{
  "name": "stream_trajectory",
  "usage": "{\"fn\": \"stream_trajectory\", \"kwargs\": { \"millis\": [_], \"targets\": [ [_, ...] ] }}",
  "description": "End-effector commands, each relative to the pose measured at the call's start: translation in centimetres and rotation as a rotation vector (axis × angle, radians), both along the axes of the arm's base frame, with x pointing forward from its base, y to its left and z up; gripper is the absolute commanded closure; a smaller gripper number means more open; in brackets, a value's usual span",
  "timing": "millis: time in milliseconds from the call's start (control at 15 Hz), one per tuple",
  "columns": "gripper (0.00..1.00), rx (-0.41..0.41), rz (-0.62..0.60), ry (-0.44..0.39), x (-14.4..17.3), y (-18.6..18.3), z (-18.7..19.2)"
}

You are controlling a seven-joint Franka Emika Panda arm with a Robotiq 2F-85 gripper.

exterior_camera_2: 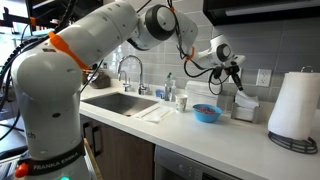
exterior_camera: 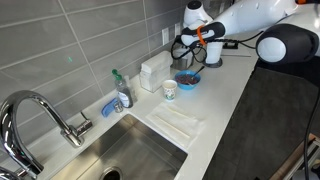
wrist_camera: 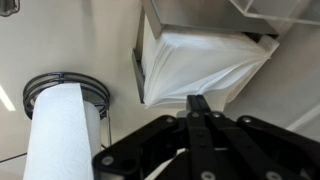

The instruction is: Remove one napkin from the silver napkin holder and put it on the counter next to the paper cup on the left

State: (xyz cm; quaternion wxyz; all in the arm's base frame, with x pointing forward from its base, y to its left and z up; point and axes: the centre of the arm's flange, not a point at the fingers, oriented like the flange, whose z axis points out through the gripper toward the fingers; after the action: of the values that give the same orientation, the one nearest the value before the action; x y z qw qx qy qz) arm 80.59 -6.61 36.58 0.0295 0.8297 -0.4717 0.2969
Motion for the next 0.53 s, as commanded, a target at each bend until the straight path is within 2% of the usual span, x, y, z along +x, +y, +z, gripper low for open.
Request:
{"fn": "stream_trajectory", "kwargs": {
  "millis": [0,200,467],
  "targets": [
    [1.00,-0.006,0.000,0.037,-1.1,0.0,-0.5],
    [1.00,-0.017,-0.006,0.106,-1.2,0.1,-1.6],
    [1.00,-0.028,-0.023,0.144,-1.3,0.1,-2.5]
  ]
}}
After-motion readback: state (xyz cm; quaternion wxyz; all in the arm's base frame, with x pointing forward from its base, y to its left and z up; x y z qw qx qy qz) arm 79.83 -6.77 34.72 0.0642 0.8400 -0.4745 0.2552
